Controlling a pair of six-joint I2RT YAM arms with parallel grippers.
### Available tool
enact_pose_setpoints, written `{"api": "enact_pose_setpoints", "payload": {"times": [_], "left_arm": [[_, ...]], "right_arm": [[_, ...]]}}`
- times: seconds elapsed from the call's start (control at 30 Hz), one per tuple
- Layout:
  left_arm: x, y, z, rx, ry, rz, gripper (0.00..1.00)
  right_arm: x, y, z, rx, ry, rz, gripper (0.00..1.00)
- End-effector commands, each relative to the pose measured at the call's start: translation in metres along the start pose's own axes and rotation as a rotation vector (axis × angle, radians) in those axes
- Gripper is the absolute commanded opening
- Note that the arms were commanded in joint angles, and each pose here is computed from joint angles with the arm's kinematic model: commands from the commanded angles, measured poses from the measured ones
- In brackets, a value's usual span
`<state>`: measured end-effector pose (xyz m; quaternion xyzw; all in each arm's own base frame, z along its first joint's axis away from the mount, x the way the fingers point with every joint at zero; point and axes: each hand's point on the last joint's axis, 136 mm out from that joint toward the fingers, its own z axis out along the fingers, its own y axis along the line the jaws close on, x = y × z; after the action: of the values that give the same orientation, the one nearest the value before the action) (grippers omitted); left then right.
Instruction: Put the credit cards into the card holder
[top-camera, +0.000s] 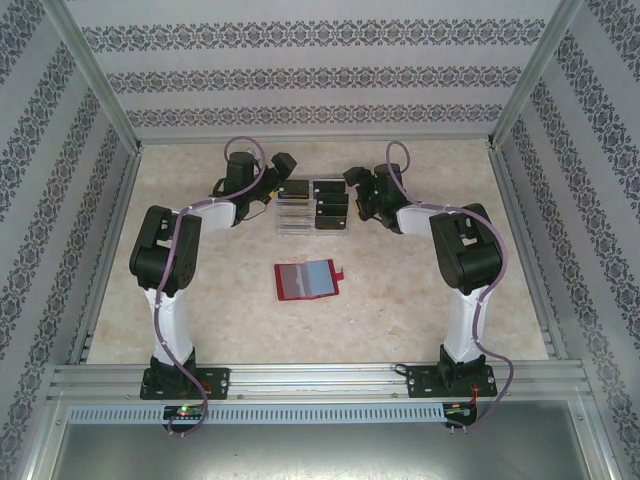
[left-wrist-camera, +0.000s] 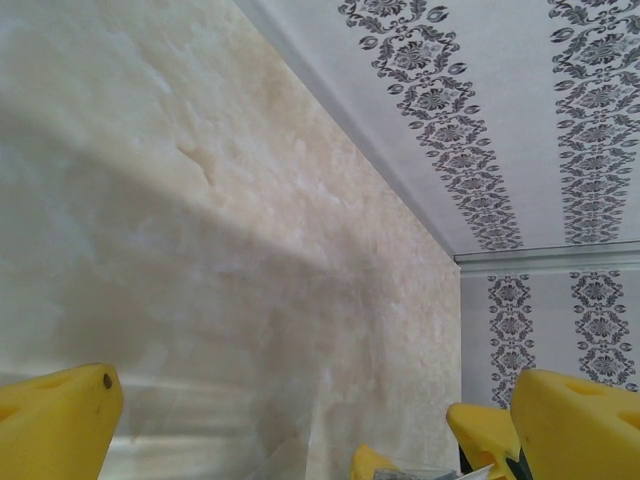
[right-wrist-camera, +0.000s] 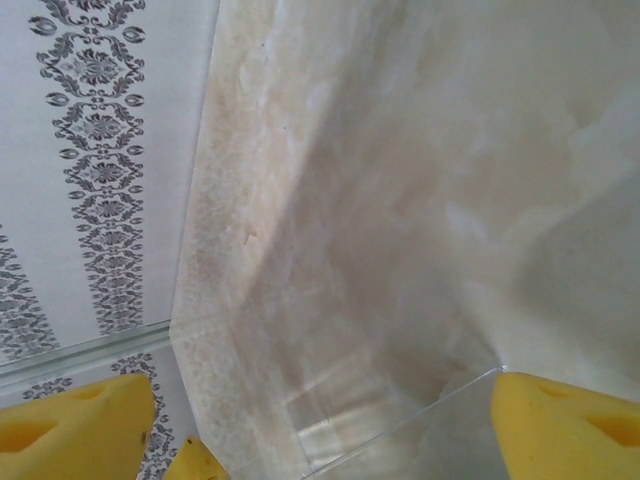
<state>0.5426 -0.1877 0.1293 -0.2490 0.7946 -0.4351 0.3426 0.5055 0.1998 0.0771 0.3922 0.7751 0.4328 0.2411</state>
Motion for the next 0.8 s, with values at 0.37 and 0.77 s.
{"api": "enact_pose_setpoints", "payload": {"times": [0.37, 0.77], "left_arm": [[0.068, -0.069, 0.051, 0.133, 0.128, 0.067, 1.0], [0.152, -0.103, 0.087, 0.192, 0.243, 0.092, 1.0]], "right_arm": [[0.003, -0.024, -0.071, -0.038, -0.085, 0.064, 0.87], [-0.002, -0.074, -0.15, 0.022, -0.217, 0.103, 0.87]]}}
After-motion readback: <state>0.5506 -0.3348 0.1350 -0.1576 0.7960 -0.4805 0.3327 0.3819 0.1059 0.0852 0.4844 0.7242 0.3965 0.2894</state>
